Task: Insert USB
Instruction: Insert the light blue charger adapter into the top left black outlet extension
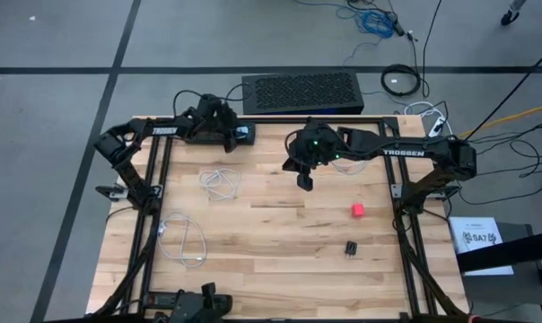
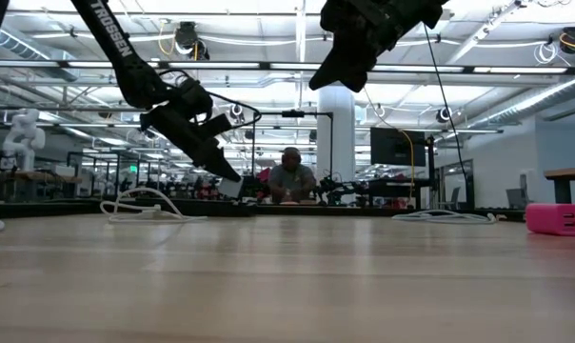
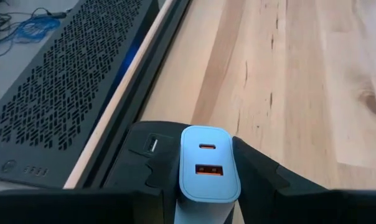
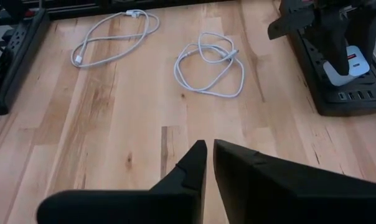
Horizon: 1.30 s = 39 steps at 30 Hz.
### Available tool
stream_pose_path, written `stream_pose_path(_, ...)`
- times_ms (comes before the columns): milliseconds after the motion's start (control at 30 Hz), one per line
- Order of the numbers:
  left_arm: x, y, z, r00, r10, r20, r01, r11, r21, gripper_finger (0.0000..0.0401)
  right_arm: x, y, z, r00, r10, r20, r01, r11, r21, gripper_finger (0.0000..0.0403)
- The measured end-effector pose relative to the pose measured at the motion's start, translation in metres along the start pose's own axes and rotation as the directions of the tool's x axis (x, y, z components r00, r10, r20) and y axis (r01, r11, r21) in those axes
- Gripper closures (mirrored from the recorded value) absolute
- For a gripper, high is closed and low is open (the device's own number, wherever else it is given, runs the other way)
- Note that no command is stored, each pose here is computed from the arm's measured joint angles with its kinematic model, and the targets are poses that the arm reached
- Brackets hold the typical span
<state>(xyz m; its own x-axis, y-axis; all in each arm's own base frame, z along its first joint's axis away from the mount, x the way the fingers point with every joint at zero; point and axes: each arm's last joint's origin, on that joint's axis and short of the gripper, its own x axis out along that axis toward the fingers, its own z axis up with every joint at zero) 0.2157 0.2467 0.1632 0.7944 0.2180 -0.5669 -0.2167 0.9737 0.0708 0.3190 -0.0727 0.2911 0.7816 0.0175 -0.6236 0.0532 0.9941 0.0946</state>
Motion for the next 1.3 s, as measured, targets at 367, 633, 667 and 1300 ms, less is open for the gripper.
stream_pose_path(367,-0.0029,0.0038,-0.0041,1.0,0.002,-0.02,-0.002,1.0,0.005,0.0278,0.0,0.0,0.0,1.0,0.0,0.0,0.0,1.0,0.0,0.038)
stream_pose_path(633,-0.0029,0.0041,-0.0052,0.996,0.058,-0.064,-0.057,0.998,0.028,0.0278,0.0,0.0,0.0,1.0,0.0,0.0,0.0,1.0,0.0,0.038)
stream_pose_path(667,-0.0021,0.0031,-0.0049,0.995,0.071,-0.075,-0.069,0.997,0.033,0.0278,0.0,0.0,0.0,1.0,0.0,0.0,0.0,1.0,0.001,0.038)
stream_pose_path(1300,0.0024,-0.0032,-0.0082,0.971,0.161,-0.178,-0.15,0.986,0.076,0.0281,0.0003,0.0004,-0.0002,1.0,0.002,-0.002,-0.002,1.0,0.006,0.038)
